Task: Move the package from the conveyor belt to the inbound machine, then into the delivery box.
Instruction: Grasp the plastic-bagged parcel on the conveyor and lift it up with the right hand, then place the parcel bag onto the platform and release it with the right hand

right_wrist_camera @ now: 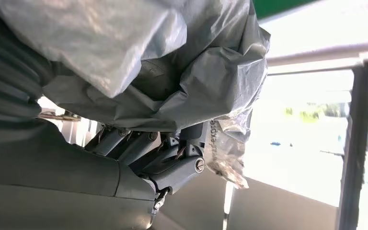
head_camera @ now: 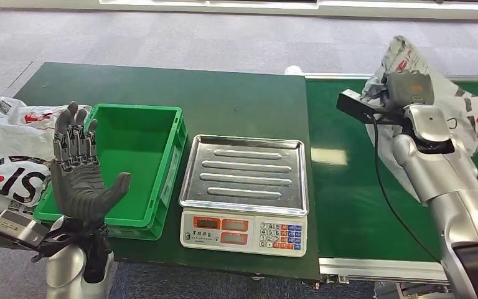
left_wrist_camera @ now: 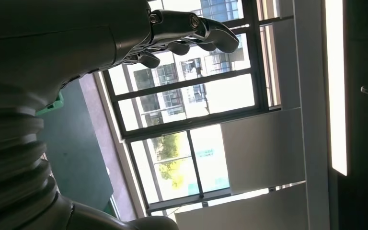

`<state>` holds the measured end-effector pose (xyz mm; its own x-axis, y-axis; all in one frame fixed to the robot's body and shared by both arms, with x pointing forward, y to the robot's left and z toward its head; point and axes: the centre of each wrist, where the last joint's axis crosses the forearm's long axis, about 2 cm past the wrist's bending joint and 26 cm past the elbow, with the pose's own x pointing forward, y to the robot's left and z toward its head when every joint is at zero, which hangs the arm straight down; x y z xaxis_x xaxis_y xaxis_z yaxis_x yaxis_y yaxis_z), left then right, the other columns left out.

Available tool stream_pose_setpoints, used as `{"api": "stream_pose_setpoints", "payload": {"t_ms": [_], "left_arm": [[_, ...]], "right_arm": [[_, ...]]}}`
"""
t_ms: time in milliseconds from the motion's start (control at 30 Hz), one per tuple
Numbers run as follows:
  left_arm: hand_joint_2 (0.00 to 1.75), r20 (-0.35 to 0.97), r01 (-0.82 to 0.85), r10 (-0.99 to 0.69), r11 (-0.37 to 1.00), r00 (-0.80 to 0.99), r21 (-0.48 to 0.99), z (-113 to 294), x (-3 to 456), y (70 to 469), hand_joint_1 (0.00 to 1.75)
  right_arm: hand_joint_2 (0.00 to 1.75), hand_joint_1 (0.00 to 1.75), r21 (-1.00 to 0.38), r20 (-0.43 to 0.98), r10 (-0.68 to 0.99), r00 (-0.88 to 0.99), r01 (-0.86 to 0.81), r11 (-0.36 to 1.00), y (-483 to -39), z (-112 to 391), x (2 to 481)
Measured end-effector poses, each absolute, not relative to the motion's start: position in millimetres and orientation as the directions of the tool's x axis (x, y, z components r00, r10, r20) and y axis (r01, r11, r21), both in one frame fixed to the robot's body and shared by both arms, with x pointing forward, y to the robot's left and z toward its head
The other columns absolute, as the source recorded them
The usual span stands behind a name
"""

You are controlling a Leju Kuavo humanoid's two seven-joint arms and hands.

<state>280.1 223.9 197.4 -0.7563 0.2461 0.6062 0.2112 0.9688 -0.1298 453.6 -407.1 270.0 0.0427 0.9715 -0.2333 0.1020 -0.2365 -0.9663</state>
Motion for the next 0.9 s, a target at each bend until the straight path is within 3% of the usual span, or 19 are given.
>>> {"api": "stream_pose_setpoints", "payload": {"t_ms": [300,500,600,667,733,900], "left_arm": [[1.75,0.608,0.210,0.246,0.969,-0.755,-0.132,195,278,224,0.00],[1.75,0.598,0.256,0.283,0.958,-0.750,-0.132,194,281,218,0.00],[1.75,0.597,0.261,0.287,0.956,-0.749,-0.132,194,281,217,0.00],[1.75,0.571,0.320,0.338,0.938,-0.749,-0.135,199,289,205,0.00],[1.75,0.539,0.381,0.392,0.914,-0.745,-0.138,204,298,190,0.00],[1.75,0.529,0.384,0.407,0.910,-0.745,-0.158,205,297,183,0.00]], "right_arm": [[1.75,1.75,-0.940,-0.232,0.973,-0.015,0.260,-0.220,-380,306,456],[1.75,1.75,-0.953,-0.250,0.947,-0.201,0.226,-0.203,-322,311,464],[1.75,1.75,-0.954,-0.248,0.944,-0.217,0.222,-0.200,-318,311,465],[1.75,1.75,-0.992,-0.125,0.868,-0.481,0.082,-0.097,-241,281,468],[1.75,1.75,-0.993,0.062,0.683,-0.728,-0.114,-0.032,-143,244,450],[1.75,1.75,-0.960,0.212,0.553,-0.806,-0.279,-0.038,-75,205,412]]}}
